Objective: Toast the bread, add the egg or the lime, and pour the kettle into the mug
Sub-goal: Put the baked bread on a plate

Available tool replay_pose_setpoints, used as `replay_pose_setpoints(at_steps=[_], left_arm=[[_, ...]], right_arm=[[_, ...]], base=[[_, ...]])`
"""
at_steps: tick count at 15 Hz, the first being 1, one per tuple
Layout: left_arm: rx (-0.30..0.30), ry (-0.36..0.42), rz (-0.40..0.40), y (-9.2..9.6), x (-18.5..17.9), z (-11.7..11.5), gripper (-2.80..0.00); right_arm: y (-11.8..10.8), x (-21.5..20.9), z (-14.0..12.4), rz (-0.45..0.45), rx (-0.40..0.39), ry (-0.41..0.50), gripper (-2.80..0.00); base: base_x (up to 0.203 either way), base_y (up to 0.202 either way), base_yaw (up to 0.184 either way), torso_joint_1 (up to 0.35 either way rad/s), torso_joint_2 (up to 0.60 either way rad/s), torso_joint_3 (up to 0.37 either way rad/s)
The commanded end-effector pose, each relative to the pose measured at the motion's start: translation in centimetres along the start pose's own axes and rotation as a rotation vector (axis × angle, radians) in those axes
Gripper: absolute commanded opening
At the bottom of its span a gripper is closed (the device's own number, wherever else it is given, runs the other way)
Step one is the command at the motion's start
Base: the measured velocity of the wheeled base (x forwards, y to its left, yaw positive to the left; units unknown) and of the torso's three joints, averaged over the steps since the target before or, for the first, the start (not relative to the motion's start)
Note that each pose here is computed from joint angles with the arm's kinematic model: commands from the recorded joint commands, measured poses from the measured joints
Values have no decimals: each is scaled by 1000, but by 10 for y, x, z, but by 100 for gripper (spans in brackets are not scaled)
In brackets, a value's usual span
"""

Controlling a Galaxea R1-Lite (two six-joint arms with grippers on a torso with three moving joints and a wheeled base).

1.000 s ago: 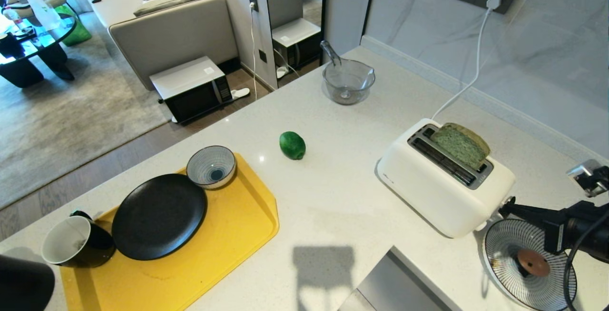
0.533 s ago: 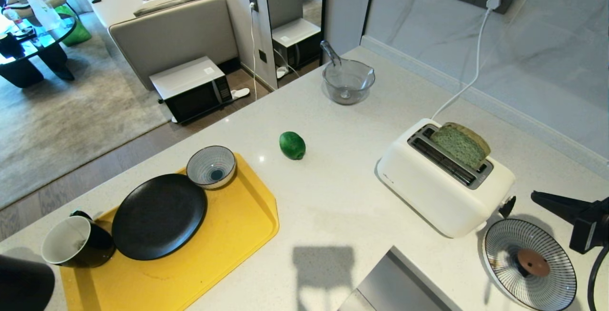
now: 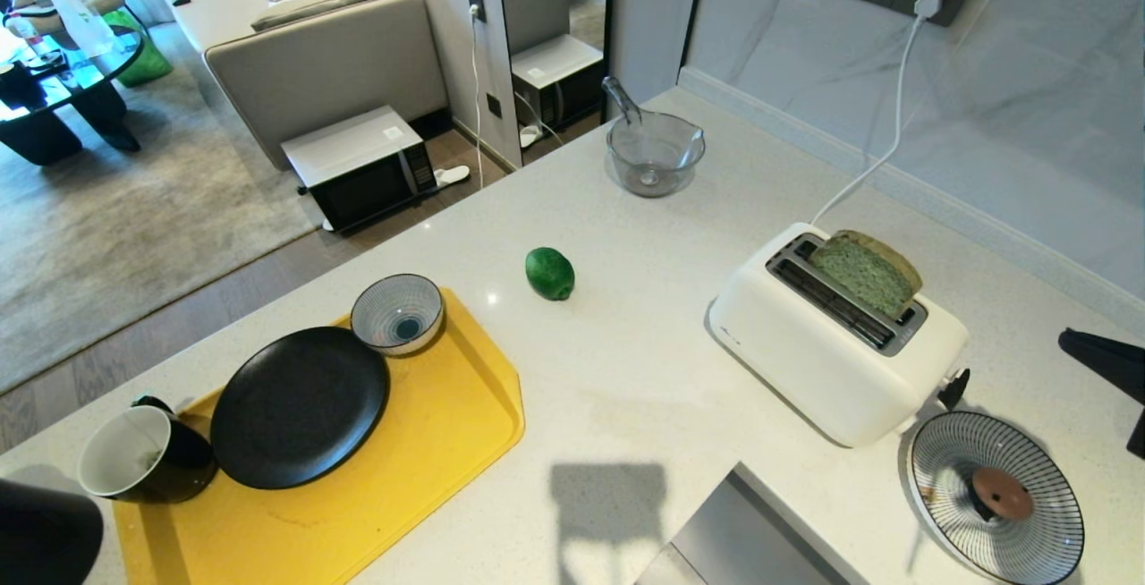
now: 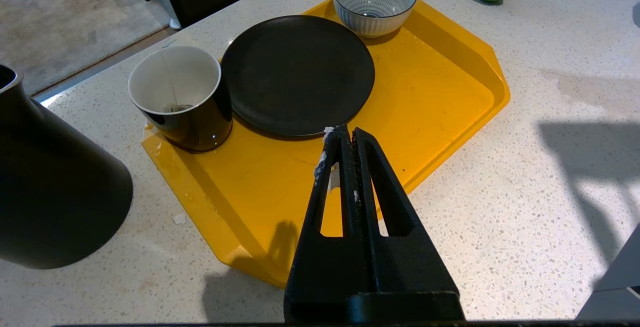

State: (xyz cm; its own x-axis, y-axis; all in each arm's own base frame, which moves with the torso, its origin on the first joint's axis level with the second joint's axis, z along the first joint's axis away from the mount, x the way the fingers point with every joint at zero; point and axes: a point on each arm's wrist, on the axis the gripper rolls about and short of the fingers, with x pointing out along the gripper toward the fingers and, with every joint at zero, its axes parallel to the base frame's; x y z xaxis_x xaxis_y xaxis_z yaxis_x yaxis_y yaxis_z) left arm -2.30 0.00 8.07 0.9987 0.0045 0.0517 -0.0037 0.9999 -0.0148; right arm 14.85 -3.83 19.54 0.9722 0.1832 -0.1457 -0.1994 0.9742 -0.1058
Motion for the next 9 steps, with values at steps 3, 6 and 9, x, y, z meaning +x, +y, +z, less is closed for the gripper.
replay_pose_setpoints(at_steps=[3, 6, 9], left_arm=[[-1, 14, 1, 0, 1, -5, -280], [-1, 15, 0, 0, 1, -5, -280], [-1, 14, 1, 0, 1, -5, -280]], right_arm=[[5, -10, 10, 3, -26, -61, -280], [4, -7, 9, 13, -25, -51, -280], [1, 1, 7, 27, -14, -30, 0]], base=[[0, 0, 0, 0, 0, 0], [0, 0, 0, 0, 0, 0], [0, 0, 0, 0, 0, 0]])
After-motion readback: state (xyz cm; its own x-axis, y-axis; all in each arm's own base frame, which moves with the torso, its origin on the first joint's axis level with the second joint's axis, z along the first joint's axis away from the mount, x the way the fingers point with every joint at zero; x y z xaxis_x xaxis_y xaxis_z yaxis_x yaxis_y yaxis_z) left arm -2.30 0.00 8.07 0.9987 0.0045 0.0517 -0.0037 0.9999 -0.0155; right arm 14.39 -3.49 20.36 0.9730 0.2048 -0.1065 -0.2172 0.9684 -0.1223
